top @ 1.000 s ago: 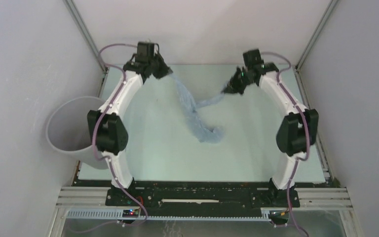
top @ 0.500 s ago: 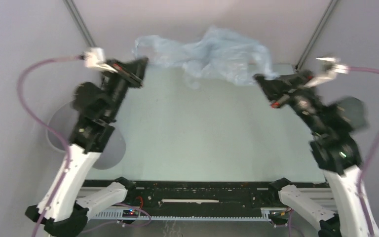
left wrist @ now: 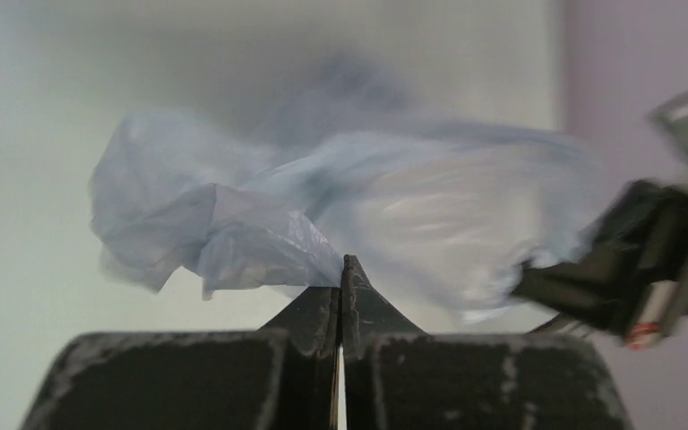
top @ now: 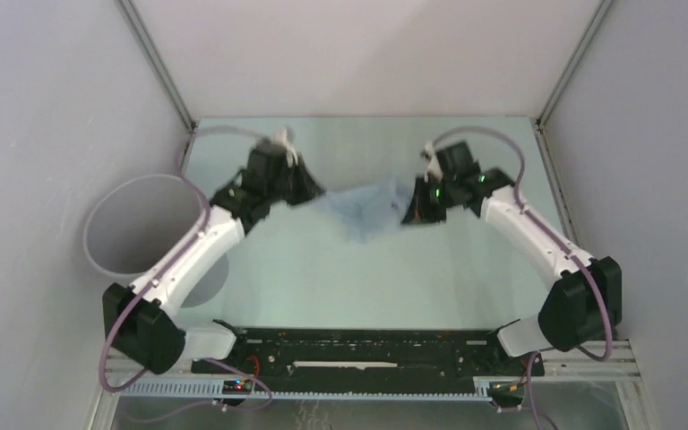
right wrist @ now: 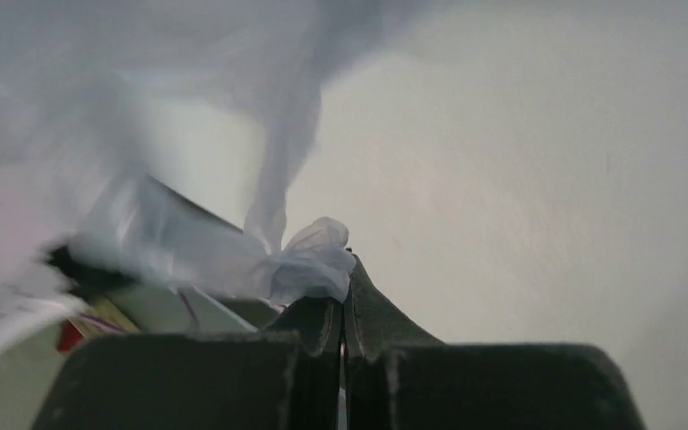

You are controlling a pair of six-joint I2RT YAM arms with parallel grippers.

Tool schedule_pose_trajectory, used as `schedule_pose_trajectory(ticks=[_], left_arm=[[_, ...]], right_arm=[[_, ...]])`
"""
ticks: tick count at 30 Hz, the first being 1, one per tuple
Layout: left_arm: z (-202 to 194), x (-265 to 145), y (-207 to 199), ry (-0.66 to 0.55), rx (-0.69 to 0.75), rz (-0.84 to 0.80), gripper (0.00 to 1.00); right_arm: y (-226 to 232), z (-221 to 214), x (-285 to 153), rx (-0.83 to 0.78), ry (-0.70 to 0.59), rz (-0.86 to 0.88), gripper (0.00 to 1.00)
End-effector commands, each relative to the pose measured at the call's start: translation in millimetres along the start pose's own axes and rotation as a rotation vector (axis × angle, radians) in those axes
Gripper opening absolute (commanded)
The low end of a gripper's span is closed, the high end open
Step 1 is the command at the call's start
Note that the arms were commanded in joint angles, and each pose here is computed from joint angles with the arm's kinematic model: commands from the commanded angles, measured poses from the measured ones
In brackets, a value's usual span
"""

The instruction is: Put the trash bags into the trash bin

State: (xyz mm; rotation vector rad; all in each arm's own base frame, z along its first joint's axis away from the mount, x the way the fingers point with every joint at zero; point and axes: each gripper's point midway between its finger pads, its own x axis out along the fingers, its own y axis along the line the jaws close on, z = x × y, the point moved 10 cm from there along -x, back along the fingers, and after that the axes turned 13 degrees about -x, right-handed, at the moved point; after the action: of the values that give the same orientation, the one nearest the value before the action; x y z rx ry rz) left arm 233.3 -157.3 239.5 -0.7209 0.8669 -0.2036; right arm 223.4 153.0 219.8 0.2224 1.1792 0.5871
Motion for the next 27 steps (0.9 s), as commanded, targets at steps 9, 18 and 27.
schedule_pose_trajectory(ticks=[9, 18, 27], left_arm=[[147.8, -212.8, -241.3, -0.639, 0.343, -0.662, 0.0], [59.8, -86.9, -111.7, -0.318, 0.238, -0.403, 0.0], [6.1, -26.5, -37.3, -0.078, 0.259, -0.217, 0.0]], right_arm=[[163.0, 136.7, -287.2, -0.541, -1.006, 0.173, 0.03], [50.3, 40.6, -111.0, -0.127, -0.494, 0.236, 0.0], [-6.2, -22.9, -28.9, -0.029, -0.089, 0.084, 0.39]])
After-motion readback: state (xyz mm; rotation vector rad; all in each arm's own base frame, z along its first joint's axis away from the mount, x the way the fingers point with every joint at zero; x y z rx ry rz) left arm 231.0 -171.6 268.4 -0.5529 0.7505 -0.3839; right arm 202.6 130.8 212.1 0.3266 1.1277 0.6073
